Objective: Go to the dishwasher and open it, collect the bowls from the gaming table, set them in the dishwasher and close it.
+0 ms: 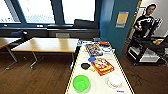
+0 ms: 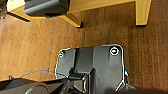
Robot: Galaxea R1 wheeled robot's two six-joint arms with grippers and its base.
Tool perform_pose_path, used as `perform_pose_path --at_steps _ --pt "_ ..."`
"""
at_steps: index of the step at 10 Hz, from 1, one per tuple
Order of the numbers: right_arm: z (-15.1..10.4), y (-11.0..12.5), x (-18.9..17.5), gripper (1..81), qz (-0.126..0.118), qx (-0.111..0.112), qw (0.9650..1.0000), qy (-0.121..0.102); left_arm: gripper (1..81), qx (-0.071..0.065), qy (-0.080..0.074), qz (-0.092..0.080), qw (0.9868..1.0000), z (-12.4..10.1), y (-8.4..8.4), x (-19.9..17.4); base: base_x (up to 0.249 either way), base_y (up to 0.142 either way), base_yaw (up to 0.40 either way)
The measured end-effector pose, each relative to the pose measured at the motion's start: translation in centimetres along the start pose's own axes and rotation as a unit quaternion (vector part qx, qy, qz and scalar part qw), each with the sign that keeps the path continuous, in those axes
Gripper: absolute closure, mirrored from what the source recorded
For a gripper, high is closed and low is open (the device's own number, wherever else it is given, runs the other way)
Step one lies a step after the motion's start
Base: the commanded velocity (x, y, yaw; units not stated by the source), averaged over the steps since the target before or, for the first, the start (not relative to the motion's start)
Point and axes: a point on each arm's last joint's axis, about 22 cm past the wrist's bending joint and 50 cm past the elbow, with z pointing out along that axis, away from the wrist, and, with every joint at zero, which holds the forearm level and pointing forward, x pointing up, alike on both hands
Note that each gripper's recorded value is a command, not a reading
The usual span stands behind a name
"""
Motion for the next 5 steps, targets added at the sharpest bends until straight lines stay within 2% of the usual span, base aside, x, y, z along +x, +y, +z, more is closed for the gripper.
perform_pose_path --at_steps 1,2,5 --pt "-1.4 0.1 3.1 1.0 -0.005 -0.004 0.9998 0.019 1.0 0.0 0.0 -0.001 1.0 0.0 0.0 0.1 0.0 0.0 0.0" --pt "-2.4 0.3 4.8 1.0 -0.008 -0.011 0.9997 0.021 1.0 0.0 -0.001 -0.001 1.0 0.0 0.0 0.0 0.0 0.0 0.0" --pt "-2.1 -2.7 12.1 1.0 -0.032 0.009 0.9987 0.038 1.0 -0.001 0.002 -0.001 1.0 0.1 0.1 0.4 0.0 0.0 0.0"
